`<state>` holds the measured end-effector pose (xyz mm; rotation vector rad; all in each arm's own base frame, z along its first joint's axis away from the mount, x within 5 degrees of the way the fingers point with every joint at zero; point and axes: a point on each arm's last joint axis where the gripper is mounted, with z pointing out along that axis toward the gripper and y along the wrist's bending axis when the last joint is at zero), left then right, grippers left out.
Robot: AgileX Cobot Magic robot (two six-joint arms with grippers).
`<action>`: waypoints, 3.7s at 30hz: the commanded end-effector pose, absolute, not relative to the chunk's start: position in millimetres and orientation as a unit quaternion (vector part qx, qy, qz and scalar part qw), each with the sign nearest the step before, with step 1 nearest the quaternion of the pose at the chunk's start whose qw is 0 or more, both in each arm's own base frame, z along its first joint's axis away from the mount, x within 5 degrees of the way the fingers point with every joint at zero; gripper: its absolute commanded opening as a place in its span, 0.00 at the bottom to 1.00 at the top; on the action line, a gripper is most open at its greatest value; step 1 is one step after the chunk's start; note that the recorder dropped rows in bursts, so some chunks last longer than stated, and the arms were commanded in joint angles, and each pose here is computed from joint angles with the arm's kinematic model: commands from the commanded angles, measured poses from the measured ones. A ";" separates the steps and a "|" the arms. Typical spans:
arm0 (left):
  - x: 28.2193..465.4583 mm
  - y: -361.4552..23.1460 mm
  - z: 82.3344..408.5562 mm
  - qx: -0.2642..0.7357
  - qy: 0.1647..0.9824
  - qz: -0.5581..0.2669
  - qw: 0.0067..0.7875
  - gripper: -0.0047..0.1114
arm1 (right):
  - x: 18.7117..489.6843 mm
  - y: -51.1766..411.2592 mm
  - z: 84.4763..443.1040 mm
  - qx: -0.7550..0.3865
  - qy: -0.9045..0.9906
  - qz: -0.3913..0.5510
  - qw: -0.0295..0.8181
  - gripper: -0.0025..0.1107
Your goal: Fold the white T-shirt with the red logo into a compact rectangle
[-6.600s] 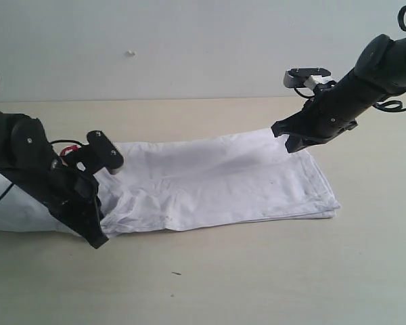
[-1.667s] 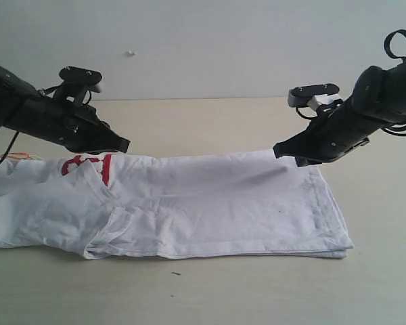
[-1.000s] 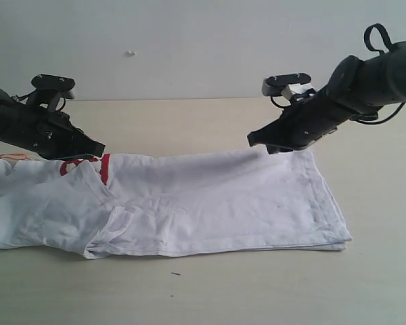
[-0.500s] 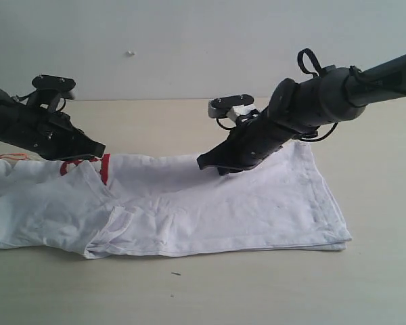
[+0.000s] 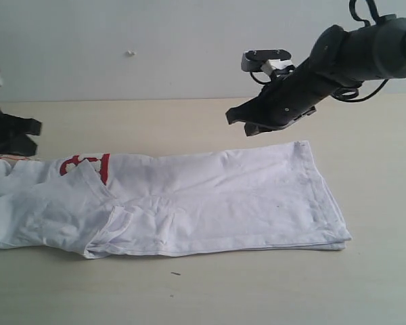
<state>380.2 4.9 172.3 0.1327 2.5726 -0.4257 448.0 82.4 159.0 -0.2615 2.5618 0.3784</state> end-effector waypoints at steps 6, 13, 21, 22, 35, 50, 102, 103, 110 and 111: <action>361.4 95.2 153.0 -0.099 0.965 -0.128 0.207 0.61 | 443.5 65.7 159.1 -0.113 0.953 0.139 0.243 0.02; 378.7 100.8 115.5 -0.095 0.971 -0.138 0.168 0.61 | 444.1 66.5 159.4 -0.117 0.952 0.137 0.248 0.02; 381.0 99.2 92.8 -0.097 0.974 -0.160 0.130 0.60 | 445.3 66.3 160.3 -0.119 0.950 0.135 0.254 0.02; 380.4 98.3 92.9 -0.096 0.973 -0.165 0.126 0.57 | 445.2 66.3 160.3 -0.119 0.950 0.135 0.254 0.02; 367.7 89.7 105.8 -0.057 0.975 -0.201 0.070 0.04 | 443.4 67.0 159.6 -0.122 0.952 0.139 0.244 0.02; 393.5 -18.4 227.2 0.000 0.956 -0.253 0.146 0.04 | 437.7 55.6 224.6 -0.079 0.928 0.168 0.322 0.15; 350.7 -152.7 295.3 0.173 0.934 -0.134 0.282 0.36 | 401.8 -4.1 174.8 -0.035 0.953 0.255 0.162 0.39; 349.6 -145.1 292.1 0.166 0.937 -0.130 0.279 0.36 | 402.4 -3.0 169.2 -0.043 0.953 0.256 0.157 0.41; 342.9 -117.4 282.9 0.121 0.935 -0.130 0.308 0.36 | 406.1 12.6 135.0 -0.082 0.950 0.272 0.129 0.49; 341.7 -115.8 282.0 0.119 0.934 -0.129 0.311 0.36 | 406.8 12.5 131.3 -0.087 0.950 0.270 0.130 0.49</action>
